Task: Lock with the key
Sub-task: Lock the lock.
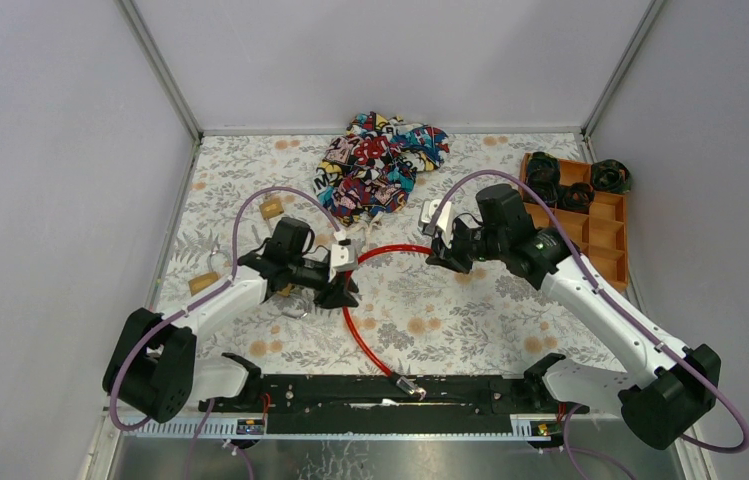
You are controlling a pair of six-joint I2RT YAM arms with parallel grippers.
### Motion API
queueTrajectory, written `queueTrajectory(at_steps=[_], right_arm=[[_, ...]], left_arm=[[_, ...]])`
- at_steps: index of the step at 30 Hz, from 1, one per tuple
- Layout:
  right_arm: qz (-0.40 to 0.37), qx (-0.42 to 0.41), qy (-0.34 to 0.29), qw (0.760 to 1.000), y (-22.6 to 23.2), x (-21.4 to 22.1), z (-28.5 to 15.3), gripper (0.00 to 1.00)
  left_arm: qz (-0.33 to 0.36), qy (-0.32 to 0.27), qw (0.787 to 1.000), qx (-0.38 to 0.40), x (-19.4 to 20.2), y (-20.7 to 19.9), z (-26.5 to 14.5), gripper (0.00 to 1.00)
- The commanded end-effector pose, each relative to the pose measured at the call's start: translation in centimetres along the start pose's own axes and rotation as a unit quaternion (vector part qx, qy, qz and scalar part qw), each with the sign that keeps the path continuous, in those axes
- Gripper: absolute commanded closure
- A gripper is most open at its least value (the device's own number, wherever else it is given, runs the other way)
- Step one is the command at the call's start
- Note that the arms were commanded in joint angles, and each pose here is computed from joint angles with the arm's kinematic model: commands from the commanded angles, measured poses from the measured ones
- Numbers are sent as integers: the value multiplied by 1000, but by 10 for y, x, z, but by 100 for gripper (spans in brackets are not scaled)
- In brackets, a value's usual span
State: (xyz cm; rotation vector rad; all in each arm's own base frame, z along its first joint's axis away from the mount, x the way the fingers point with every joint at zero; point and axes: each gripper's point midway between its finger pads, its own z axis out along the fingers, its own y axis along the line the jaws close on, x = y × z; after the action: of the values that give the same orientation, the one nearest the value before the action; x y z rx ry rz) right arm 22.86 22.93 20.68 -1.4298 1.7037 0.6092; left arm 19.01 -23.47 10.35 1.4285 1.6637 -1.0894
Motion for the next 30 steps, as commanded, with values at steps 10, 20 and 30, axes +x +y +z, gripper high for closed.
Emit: queueTrajectory(at_steps=[10,20,30], right_arm=[[90,101,-210,968,-49,-101,-8,100],[140,98,-340,925,-41,-82,45,100],[145,152,-337,918,-64,-48,54,100]], left_arm=[[-171,-158,906,-354,-54,104,-46,100],[-367,-186,759,-505,-16,135,-83,100],[-320,-143,827,-439,-4,116,-59,100]])
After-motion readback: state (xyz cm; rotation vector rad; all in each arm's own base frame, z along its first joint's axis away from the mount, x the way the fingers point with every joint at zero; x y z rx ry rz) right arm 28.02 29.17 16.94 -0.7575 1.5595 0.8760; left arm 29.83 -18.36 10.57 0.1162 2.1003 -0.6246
